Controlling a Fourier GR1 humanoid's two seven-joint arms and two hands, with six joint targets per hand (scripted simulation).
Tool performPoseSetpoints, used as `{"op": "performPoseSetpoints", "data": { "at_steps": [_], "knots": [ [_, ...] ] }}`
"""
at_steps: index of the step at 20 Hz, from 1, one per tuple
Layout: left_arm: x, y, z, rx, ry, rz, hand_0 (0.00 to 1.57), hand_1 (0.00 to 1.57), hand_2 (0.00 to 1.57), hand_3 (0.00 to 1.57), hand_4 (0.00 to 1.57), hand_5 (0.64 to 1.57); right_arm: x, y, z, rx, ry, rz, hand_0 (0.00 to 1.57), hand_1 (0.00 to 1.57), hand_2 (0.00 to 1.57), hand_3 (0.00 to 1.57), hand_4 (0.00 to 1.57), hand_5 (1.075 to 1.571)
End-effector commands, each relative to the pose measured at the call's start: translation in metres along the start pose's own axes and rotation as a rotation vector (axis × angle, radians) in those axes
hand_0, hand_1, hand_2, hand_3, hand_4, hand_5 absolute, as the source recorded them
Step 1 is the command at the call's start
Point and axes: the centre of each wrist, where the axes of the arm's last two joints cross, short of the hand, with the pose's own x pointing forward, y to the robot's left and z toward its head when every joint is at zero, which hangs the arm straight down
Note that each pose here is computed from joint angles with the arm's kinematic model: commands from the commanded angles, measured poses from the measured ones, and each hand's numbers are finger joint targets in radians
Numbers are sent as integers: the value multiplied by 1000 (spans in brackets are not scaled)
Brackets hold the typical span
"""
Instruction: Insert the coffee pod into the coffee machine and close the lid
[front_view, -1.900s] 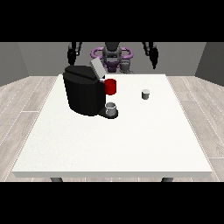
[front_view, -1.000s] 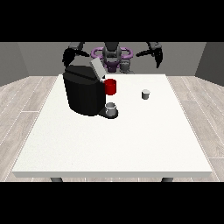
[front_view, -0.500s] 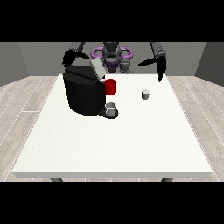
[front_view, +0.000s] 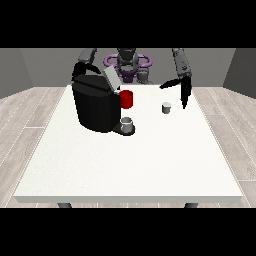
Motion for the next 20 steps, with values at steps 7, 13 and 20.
{"op": "performPoseSetpoints", "data": {
  "at_steps": [7, 13, 20],
  "knots": [
    [-10, -42, -16, -83, 87, -155, 0, 0, 375, 0, 0, 1571, -7, -3, -15, -32, 92, 56, 0, 0, 0, 0, 422, 1571],
    [-27, 2, -12, -57, 141, -198, 695, 695, 778, 429, 0, 1571, -18, -13, -11, -25, 98, 71, 0, 0, 0, 0, 392, 1571],
    [-32, 3, -18, -53, 172, -338, 600, 600, 715, 469, 0, 1571, -5, -4, -12, 23, 90, 51, 0, 0, 0, 0, 453, 1571]
  ]
}}
